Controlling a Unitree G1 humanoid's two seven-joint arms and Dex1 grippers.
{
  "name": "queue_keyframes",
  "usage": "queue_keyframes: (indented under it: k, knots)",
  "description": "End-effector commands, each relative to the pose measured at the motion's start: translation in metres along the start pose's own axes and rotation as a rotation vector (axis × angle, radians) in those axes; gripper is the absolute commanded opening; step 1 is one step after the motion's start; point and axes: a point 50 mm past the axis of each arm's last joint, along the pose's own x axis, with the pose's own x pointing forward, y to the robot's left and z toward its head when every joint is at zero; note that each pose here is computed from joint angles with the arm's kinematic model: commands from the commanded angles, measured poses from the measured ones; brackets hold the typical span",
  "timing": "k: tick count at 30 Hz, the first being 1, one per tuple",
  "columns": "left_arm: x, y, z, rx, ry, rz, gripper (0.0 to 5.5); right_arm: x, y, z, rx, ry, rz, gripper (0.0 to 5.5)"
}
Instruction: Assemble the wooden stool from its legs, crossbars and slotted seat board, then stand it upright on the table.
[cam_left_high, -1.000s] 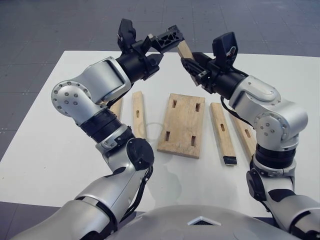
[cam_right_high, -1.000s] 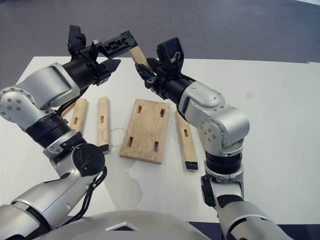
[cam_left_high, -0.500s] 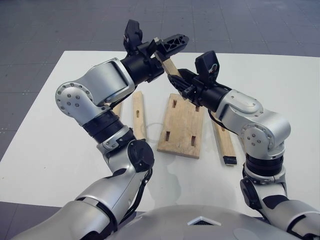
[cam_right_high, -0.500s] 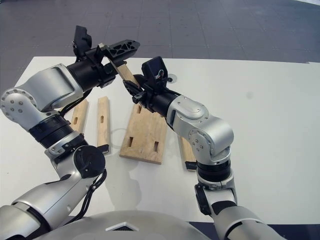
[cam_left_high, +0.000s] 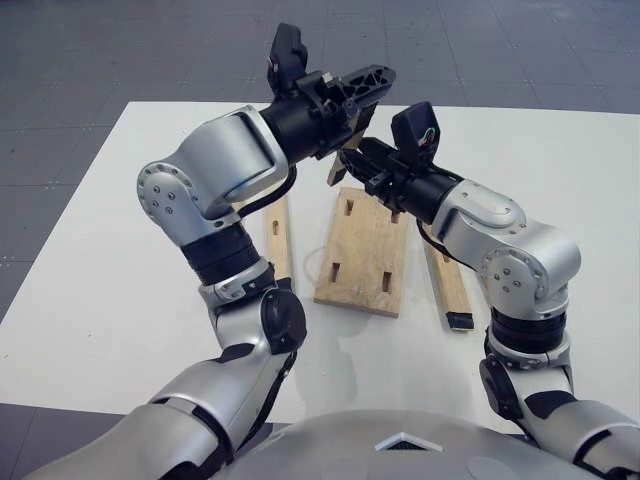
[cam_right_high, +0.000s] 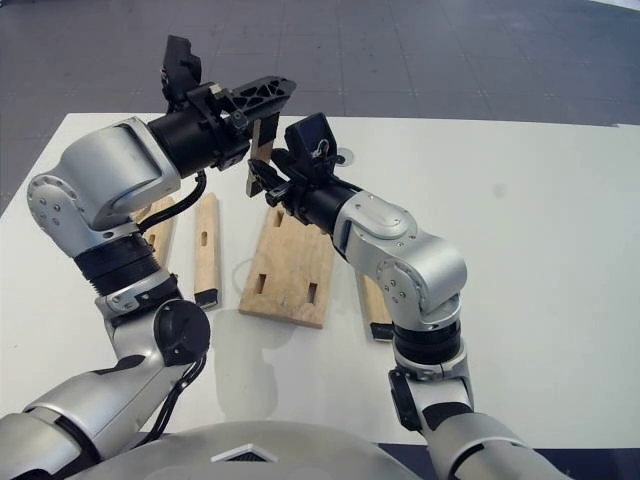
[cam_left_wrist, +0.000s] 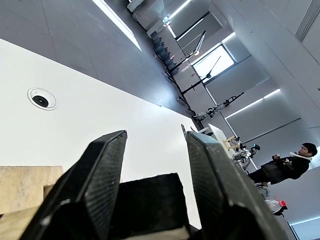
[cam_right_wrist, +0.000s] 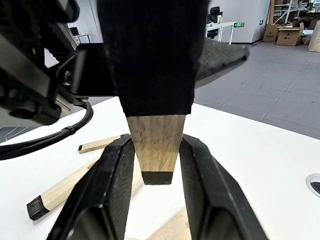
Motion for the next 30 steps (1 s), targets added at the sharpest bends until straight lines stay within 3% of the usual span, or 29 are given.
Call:
queue_keyframes:
  k: [1, 3, 6, 9, 13, 18, 26, 30]
  knots:
    - [-0.006, 0.007, -0.003, 0.059, 0.06, 0.065, 1.63, 0.0, 0.001, -0.003, -0.001, 0.02, -0.004, 1.28]
    - [-0.009, 0.008, -0.004, 0.074, 0.078, 0.079, 1.25, 0.0, 0.001, -0.003, 0.001, 0.023, -0.005, 1.28]
    - [-0.016, 0.006, 0.006, 0.37, 0.127, 0.206, 1.11, -0.002, 0.001, -0.005, 0.007, 0.029, -0.004, 1.28]
    - [-0.016, 0.008, 0.01, 0.489, 0.13, 0.266, 1.11, -0.002, 0.002, -0.005, 0.009, 0.034, -0.003, 1.28]
    - [-0.017, 0.009, 0.015, 0.569, 0.115, 0.281, 1.61, -0.002, 0.002, -0.006, 0.009, 0.039, 0.001, 1.28]
    - [-0.018, 0.002, 0.021, 0.548, 0.083, 0.224, 2.3, -0.002, 0.003, -0.006, 0.011, 0.041, 0.002, 1.28]
    - [-0.024, -0.025, 0.046, 0.454, -0.046, 0.074, 2.33, -0.002, 0.004, -0.006, 0.011, 0.042, 0.004, 1.28]
    - [-0.022, -0.024, 0.038, 0.472, 0.001, 0.073, 2.33, -0.002, 0.003, -0.006, 0.01, 0.043, 0.005, 1.28]
